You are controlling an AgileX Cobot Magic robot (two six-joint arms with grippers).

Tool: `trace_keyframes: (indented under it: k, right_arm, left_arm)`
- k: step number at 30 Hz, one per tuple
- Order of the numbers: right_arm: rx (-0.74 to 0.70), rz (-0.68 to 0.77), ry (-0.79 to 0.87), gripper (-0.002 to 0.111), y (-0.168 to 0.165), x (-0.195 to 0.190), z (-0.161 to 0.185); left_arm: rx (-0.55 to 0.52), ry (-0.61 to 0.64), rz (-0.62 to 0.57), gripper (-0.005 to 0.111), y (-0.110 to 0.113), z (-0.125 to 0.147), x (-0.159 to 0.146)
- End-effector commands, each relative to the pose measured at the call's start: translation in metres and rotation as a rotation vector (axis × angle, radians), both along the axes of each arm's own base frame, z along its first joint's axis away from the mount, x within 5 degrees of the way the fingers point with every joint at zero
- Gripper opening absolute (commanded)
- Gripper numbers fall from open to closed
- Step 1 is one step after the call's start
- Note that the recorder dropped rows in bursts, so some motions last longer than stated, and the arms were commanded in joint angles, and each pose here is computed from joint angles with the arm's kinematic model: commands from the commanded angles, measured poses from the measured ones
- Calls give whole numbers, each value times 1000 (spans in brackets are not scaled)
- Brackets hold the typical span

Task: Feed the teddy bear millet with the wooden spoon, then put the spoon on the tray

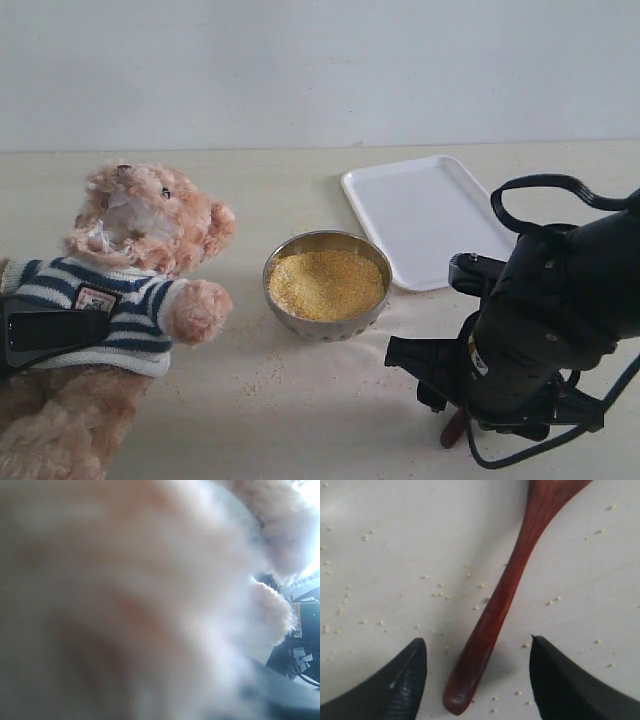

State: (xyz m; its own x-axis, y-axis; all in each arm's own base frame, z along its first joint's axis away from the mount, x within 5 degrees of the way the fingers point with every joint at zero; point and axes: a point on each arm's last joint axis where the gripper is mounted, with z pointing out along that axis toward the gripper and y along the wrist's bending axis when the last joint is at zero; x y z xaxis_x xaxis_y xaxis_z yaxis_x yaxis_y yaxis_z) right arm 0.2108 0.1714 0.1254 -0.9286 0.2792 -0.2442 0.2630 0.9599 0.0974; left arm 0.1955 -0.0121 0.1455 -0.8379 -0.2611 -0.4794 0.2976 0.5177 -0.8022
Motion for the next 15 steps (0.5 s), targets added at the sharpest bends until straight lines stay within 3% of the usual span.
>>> trace_keyframes:
  k: [1, 11, 13, 15]
  right_arm:
    - [-6, 15, 26, 59, 1, -2, -6]
    - [-13, 33, 66, 56, 9, -8, -19]
    - [-19, 50, 68, 42, 9, -8, -19]
    - [-26, 62, 70, 19, 8, -8, -19]
  left_arm:
    - [-28, -28, 1, 5, 0, 4, 2]
    - [-28, -28, 1, 5, 0, 4, 2]
    - [-28, -28, 1, 5, 0, 4, 2]
    - [-28, -28, 1, 5, 0, 4, 2]
